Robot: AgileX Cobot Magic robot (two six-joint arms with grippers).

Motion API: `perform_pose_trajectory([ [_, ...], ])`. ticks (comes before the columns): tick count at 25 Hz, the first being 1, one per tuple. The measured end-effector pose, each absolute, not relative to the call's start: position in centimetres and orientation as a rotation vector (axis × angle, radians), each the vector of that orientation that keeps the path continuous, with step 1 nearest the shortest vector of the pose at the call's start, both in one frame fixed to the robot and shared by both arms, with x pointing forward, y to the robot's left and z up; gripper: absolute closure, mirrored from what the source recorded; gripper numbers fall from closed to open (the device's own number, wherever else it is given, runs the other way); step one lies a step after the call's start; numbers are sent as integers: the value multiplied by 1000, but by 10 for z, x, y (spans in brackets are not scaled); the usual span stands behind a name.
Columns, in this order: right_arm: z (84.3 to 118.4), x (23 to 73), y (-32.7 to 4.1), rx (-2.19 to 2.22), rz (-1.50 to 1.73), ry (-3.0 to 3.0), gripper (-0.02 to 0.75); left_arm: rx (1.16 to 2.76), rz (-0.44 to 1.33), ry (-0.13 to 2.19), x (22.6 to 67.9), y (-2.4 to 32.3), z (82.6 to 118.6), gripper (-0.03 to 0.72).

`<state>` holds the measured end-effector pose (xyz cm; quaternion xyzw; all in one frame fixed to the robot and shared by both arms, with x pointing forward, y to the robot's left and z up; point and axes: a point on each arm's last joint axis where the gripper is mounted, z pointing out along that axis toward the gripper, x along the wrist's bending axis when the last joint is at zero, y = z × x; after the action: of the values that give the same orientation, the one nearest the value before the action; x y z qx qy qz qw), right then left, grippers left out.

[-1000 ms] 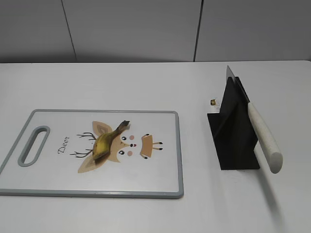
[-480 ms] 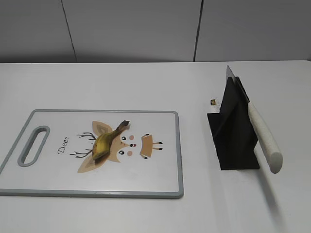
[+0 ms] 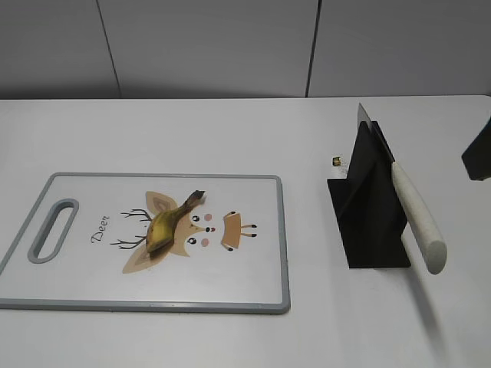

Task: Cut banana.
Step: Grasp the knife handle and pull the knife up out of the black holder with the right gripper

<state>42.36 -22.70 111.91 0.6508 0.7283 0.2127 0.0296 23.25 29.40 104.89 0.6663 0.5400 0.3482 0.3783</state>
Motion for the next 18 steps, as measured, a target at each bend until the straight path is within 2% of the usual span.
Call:
perform_pose_trajectory([
  [10,1109,444,-190,1948,498,2309,149,1703,890,1380,232,294,1049,100],
  [18,1083,468,-186,1960,291,2268,149,1703,890,1380,232,294,1049,100],
])
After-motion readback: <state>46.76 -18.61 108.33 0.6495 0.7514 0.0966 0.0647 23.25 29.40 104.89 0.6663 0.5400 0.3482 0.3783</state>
